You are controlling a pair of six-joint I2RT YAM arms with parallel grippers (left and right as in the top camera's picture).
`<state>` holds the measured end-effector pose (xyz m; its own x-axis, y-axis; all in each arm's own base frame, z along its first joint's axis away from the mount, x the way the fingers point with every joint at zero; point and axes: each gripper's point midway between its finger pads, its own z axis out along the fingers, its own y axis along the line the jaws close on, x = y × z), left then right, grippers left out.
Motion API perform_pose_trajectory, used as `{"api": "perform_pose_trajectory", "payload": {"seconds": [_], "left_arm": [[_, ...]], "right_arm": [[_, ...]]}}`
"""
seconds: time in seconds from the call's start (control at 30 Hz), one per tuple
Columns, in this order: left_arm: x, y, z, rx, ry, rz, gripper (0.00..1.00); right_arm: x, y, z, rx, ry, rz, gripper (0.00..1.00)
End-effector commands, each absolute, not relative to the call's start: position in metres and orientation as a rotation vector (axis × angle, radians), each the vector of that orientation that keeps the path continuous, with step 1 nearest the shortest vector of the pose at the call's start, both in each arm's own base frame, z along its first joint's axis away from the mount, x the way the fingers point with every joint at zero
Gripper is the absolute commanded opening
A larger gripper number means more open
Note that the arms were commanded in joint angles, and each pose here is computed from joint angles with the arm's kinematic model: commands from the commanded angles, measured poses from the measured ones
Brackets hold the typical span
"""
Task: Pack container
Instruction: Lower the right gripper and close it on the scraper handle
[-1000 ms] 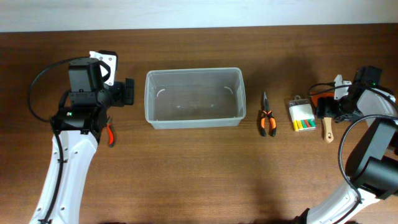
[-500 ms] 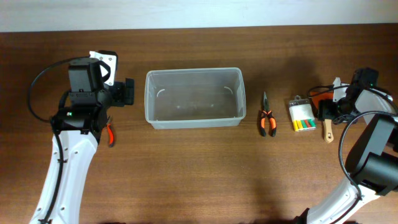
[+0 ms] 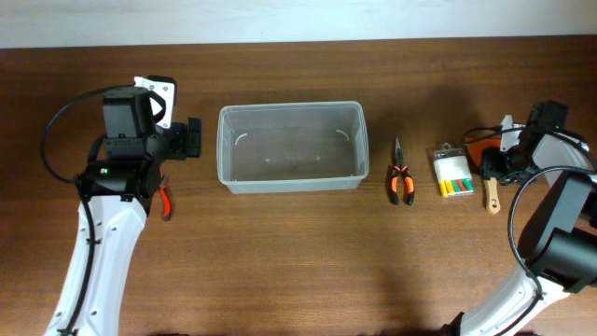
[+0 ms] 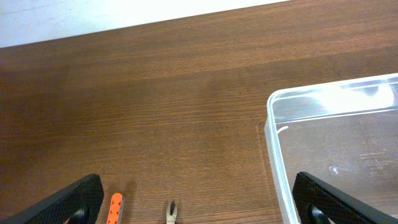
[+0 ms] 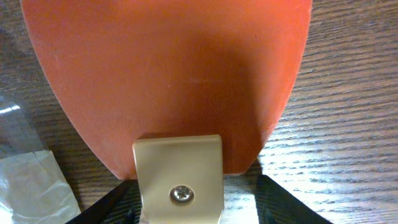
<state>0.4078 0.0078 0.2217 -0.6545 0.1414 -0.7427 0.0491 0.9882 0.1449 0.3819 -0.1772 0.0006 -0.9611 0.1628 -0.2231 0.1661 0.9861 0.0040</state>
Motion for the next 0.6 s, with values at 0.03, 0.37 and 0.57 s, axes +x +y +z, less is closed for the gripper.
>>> {"api": "perform_pose_trajectory", "payload": {"seconds": [0.03,0.37,0.57], "left_arm": [[0.4117,0.0099,0.2293,0.114,2.266,0.149,0.99],[0.4116,0.0099,0.2292,0.114,2.266,0.149,0.99],[0.4116,0.0099,0.2292,0.114,2.266,0.149,0.99]], "right_arm": [[0.3807,-0.1780,-0.0053,0.273,2.924,-0.010,0.54],[0.3803,-0.1778,-0.0054,0.312,2.922,-0.005,0.46],[0.3881,-0.1816,-0.0035,0.306,2.888,-0.023,0.46]]}}
